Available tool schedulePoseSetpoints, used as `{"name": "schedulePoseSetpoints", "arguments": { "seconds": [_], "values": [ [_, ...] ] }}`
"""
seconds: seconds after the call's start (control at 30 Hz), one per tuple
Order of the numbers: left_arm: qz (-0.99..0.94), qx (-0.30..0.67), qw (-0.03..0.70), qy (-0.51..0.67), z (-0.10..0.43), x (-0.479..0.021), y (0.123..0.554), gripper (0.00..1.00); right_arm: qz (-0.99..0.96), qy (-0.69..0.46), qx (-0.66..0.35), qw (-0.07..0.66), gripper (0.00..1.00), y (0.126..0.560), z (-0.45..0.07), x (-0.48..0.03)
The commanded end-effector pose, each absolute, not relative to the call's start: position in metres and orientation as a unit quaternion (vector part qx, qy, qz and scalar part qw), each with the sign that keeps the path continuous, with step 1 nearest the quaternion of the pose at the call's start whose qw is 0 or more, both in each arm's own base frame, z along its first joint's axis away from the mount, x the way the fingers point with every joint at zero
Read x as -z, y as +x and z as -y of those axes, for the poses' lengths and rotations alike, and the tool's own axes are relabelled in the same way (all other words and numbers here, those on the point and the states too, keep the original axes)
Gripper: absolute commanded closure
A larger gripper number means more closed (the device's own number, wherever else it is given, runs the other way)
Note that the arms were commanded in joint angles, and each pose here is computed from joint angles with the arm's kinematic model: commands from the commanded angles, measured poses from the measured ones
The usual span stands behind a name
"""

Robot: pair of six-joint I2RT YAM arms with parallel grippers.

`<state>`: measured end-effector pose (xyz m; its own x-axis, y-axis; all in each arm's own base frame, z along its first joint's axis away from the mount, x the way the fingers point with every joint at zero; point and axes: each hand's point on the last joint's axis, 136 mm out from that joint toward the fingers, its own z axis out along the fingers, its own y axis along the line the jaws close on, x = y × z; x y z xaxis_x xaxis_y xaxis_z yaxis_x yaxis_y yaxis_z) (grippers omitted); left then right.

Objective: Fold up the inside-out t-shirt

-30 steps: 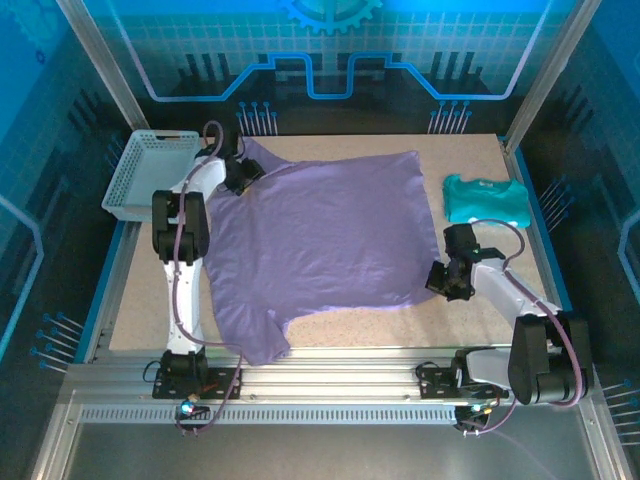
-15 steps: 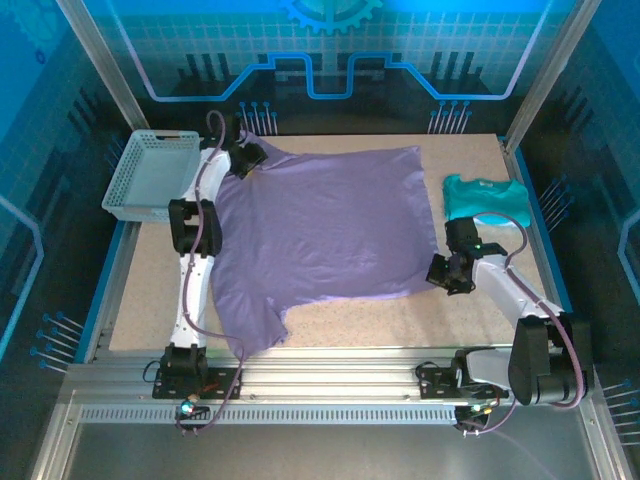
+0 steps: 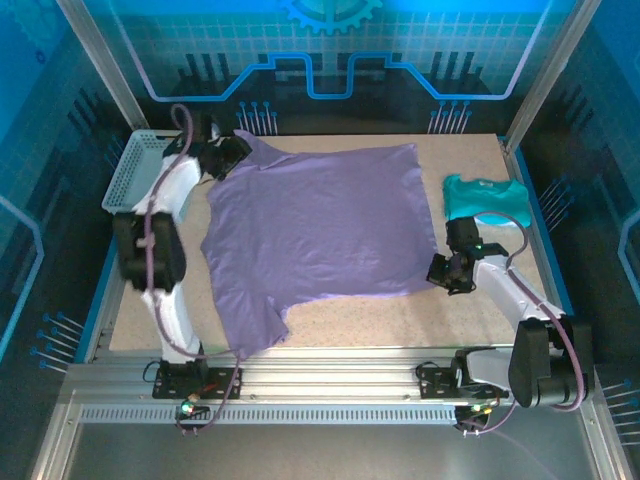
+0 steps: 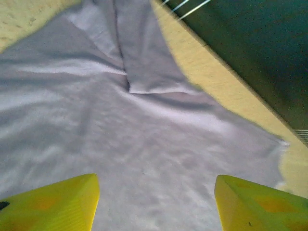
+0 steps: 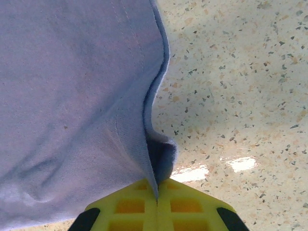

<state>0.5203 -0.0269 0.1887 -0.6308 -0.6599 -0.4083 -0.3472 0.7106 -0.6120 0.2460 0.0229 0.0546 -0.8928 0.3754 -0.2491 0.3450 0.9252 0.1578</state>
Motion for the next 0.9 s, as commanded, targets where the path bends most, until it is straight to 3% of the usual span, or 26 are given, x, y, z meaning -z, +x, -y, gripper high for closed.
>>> {"name": "schedulePoseSetpoints", "arguments": {
  "seconds": [0.0,0.2,0.4,0.63,0.77,0.87],
  "values": [
    [-0.872,0.244,0.310,-0.290,0.047,-0.180,0.456,0.36,-0.971,0.179,-0.076,0.141,1.00,0.247,-0.028,-0.059],
    [-0.934,0.103,0.182,-0.290,0.043,-0.116,0.280,0.37,-0.970,0.162,-0.118,0.140,1.00,0.251,-0.044,-0.061],
    [-0.931,0.083,0.074,-0.347,0.057,-0.080,0.154,0.44,-0.965,0.154,-0.154,0.145,1.00,0.254,-0.058,-0.061],
    [-0.945,0.044,0.009,-0.325,0.067,-0.046,0.116,0.47,-0.966,0.144,-0.154,0.148,1.00,0.253,-0.059,-0.063],
    [-0.952,0.021,-0.014,-0.304,0.070,-0.031,0.110,0.57,-0.967,0.147,-0.143,0.153,1.00,0.248,-0.054,-0.066],
    [-0.953,0.022,-0.026,-0.303,0.073,-0.018,0.108,0.58,-0.967,0.150,-0.134,0.154,1.00,0.244,-0.050,-0.066]
  ]
}}
